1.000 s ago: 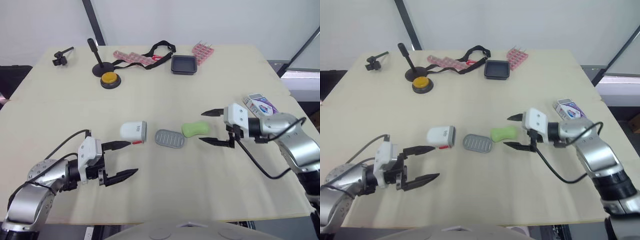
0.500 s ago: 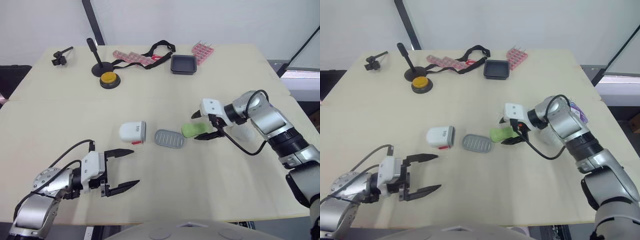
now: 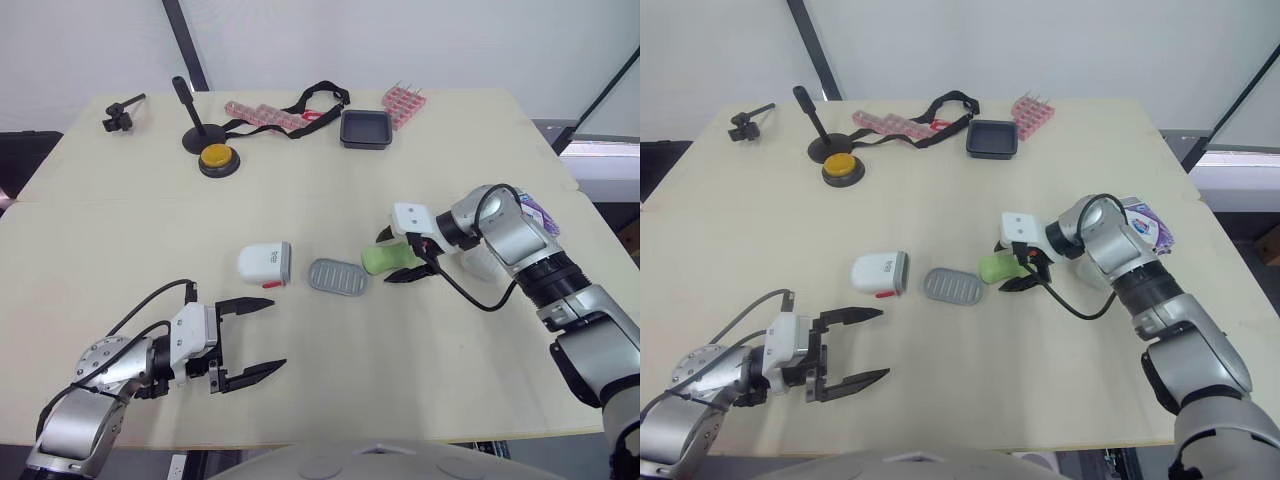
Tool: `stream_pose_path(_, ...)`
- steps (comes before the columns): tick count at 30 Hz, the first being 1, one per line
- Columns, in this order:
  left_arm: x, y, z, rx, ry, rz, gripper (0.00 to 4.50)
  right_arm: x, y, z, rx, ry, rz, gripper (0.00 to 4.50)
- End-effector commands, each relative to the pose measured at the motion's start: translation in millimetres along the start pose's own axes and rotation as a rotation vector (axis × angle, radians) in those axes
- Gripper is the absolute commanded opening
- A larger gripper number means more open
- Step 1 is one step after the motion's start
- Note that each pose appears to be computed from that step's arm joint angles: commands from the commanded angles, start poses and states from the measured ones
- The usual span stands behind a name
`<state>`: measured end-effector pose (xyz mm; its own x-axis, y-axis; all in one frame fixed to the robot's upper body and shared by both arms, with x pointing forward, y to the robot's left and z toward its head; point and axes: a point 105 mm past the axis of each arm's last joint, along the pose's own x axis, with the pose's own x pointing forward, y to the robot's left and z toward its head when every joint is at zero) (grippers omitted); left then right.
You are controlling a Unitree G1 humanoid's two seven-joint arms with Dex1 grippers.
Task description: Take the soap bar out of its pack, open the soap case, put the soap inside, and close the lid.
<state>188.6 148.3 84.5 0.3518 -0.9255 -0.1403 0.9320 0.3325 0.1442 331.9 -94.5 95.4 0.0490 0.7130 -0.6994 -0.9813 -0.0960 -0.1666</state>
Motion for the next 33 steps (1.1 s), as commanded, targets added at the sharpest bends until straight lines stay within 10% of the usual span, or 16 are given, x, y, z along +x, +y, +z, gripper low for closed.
stream_pose_path(1, 3.7, -2.0, 6.0, 0.017, -0.017, -0.014, 4.5, -1.4, -6.8, 7.4, -0.054, 0.002, -0.008, 3.94)
stream_pose_path(7, 3.2, -2.2, 4.3, 0.004, -0.016, -0.005, 4.5, -1.0, -5.7, 6.4, -0.067, 0.005, -0.003, 1.9)
stream_pose_path(21, -4.3, 9.1, -0.5, -0.023, -0.007, 0.06, 4.5, -18.3, -4.3, 52.8, -0.067, -0.063, -0.055, 1.84)
stream_pose_path(33, -7.9, 19.2, -0.4, 0.0, -0.002, 0.087, 4.5, 35.9, 31.5, 84.9, 0.132, -0.036, -0.11, 1.84)
